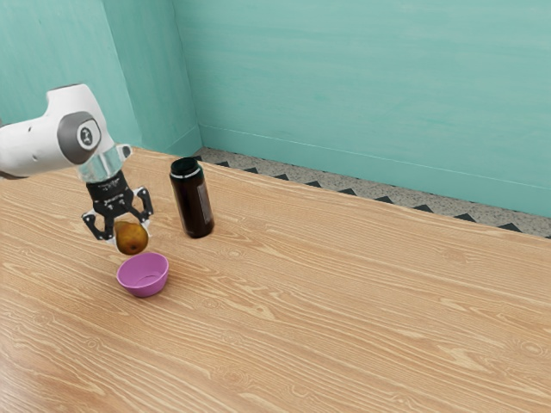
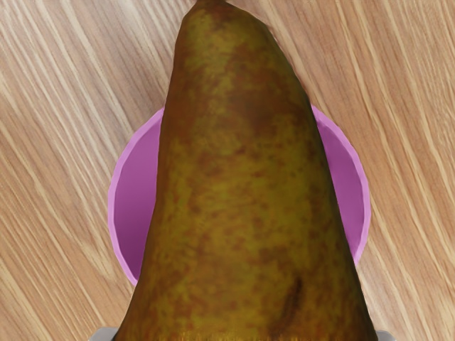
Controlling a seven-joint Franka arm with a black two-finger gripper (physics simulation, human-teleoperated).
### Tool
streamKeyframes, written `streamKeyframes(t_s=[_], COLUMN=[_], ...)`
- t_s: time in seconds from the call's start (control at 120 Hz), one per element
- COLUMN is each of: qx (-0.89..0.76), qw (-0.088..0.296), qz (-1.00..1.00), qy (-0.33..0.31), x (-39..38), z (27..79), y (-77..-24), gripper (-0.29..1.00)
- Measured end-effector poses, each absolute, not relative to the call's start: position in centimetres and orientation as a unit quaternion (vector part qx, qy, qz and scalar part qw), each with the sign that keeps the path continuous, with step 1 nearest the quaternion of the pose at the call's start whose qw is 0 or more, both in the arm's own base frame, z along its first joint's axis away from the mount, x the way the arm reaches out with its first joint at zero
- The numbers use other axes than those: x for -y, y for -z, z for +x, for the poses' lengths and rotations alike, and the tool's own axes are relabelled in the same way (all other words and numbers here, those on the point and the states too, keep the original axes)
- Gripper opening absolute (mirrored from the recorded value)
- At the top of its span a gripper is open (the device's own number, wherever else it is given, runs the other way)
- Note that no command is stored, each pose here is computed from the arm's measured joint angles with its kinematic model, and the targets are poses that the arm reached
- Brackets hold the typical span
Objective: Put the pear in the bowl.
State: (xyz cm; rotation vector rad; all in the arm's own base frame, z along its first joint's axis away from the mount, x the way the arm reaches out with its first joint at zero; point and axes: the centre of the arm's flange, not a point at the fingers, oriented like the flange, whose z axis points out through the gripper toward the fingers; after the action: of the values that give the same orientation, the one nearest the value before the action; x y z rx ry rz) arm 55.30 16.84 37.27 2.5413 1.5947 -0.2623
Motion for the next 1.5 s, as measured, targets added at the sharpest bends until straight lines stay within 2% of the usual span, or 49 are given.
streamKeyframes(t_s=[0.325, 0.608, 0.833, 1.033, 1.317, 1.5], qx=[-0.534, -0.530, -0.525, -0.518, -0.442, -0.356], qw=[0.068, 0.075, 0.081, 0.085, 0.106, 0.049], qz=[0.835, 0.836, 0.838, 0.843, 0.890, 0.932], qy=[0.117, 0.123, 0.122, 0.117, 0.034, -0.038], x=[-18.5, -18.6, -18.4, -18.0, -14.4, -12.6], z=[56.1, 56.2, 56.4, 56.7, 56.1, 56.3], y=[-33.4, -32.6, -32.5, -33.0, -43.6, -54.7], gripper=[0.31, 0.34, 0.55, 0.64, 0.69, 0.70])
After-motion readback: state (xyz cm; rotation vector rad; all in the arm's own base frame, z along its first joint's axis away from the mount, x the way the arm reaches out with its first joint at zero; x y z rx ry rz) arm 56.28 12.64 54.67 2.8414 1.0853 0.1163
